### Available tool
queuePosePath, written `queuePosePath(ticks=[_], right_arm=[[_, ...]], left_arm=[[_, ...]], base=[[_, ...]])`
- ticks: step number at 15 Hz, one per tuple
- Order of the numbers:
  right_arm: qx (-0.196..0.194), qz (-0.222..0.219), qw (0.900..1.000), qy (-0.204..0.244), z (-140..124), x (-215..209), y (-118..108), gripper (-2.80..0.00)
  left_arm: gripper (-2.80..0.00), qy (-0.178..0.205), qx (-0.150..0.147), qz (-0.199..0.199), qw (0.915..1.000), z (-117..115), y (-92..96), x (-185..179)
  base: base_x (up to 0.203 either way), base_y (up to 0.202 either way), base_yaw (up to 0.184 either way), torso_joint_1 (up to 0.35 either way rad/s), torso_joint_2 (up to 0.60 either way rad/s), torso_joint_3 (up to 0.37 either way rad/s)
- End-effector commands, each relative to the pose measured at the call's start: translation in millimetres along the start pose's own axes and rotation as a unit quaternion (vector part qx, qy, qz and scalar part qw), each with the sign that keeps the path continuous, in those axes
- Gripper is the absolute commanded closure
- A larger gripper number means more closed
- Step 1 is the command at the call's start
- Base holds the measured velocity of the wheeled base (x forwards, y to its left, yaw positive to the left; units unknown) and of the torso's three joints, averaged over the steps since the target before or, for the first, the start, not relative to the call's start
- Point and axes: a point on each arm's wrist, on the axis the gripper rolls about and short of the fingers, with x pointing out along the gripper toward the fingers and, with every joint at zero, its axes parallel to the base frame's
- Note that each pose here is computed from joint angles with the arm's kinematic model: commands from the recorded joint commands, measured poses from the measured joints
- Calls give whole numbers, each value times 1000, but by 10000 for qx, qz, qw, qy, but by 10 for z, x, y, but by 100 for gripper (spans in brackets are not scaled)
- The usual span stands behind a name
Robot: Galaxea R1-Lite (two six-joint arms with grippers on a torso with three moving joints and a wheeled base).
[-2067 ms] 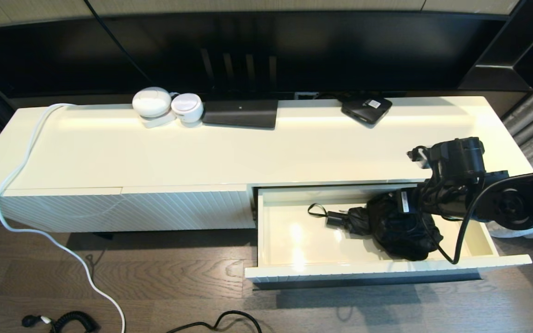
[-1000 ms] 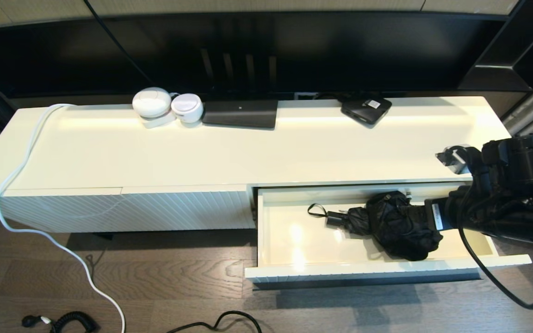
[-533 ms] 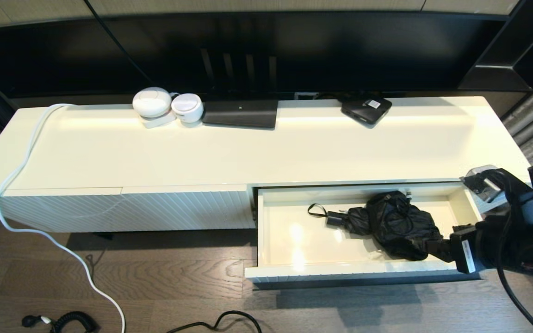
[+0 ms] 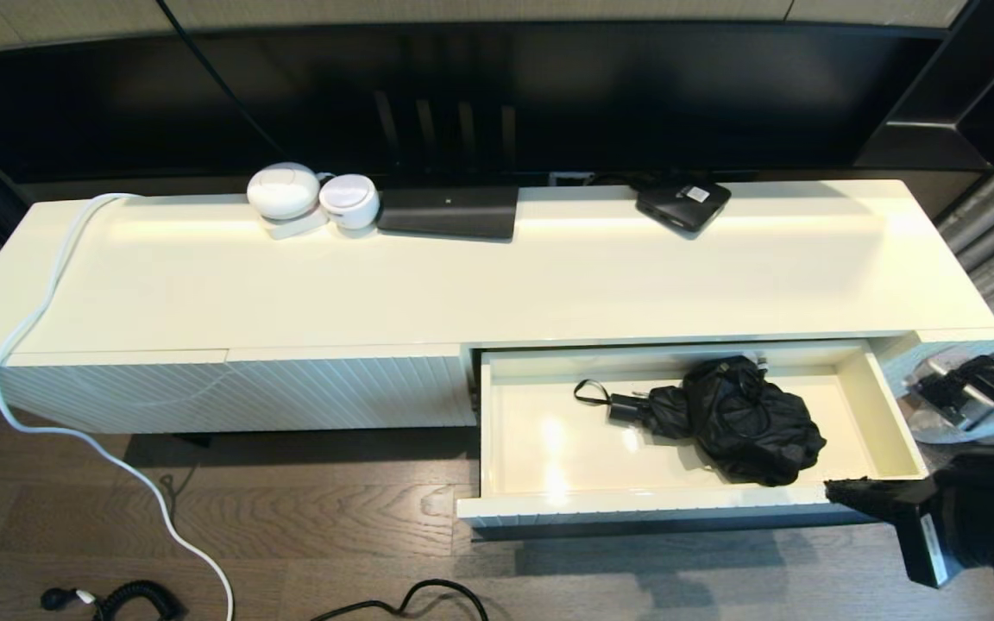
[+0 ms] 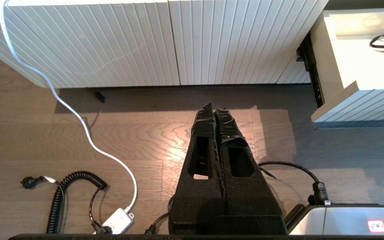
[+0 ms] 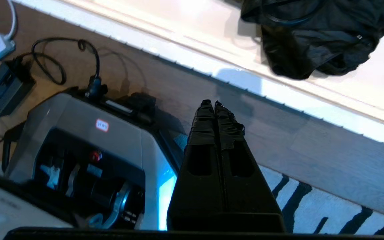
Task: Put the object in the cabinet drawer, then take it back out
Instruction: Close the drawer
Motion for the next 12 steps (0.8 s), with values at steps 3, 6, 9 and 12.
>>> queuePosePath(ticks=[3, 6, 9, 12], right_arm=[[-429, 494, 9976, 203, -171, -222, 34, 0], [-820, 763, 9933, 293, -277, -257, 58, 0], [-1490, 1273, 9795, 470, -348, -194, 191, 0], [-1862, 1518, 9677, 770, -431, -92, 270, 0]], left_arm=[[0, 0, 1, 0, 10000, -1, 0, 0], [0, 2, 1, 0, 10000, -2, 0, 1], [0, -2, 1, 0, 10000, 0, 0, 0], [0, -2, 1, 0, 10000, 0, 0, 0]], base=[[0, 0, 0, 0, 0, 0], [0, 0, 0, 0, 0, 0], [0, 0, 0, 0, 0, 0], [0, 0, 0, 0, 0, 0]])
